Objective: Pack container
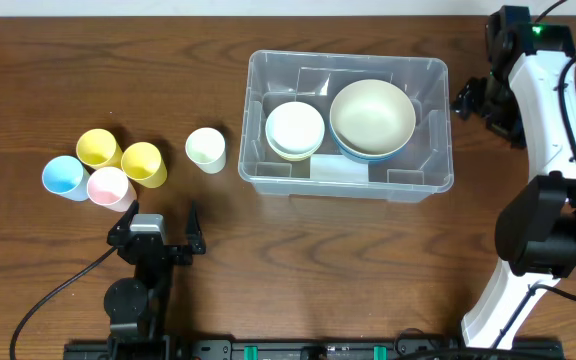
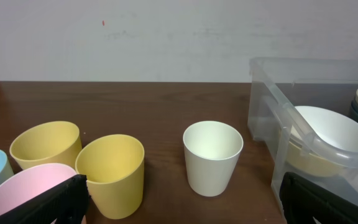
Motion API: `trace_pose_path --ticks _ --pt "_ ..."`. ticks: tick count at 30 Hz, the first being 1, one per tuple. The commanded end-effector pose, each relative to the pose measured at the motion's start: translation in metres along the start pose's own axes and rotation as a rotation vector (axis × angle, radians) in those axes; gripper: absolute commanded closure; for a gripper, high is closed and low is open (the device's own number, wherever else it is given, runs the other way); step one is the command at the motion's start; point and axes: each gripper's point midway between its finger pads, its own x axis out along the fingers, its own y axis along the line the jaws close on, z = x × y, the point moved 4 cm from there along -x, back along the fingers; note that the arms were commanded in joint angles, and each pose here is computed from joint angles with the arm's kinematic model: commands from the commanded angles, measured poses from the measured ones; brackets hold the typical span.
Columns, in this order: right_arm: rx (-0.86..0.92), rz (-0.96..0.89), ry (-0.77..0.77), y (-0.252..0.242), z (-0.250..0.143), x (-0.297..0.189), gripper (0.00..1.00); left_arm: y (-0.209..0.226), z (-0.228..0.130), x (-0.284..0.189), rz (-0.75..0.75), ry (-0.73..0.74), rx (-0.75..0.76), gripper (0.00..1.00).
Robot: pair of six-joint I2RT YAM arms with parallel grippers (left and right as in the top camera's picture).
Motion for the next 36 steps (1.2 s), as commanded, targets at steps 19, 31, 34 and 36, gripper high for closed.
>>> trace_pose_path --ticks 19,31,34,36 --pt "0.023 0.032 0.004 0.005 0.000 0.006 0.01 -0.012 0.026 -0.006 -0.086 -0.027 -0.038 0.02" --pt "0.022 0.033 0.004 0.006 0.000 0.006 0.01 0.002 0.084 0.015 0.049 0.633 -0.052 0.02" --pt "0.022 0.032 0.004 0.006 0.000 0.006 0.01 -0.010 0.091 0.029 -0.046 0.765 -0.102 0.02" --pt "0.022 0.033 0.004 0.006 0.000 0.006 0.01 -0.021 0.089 0.040 -0.127 0.834 -0.147 0.02"
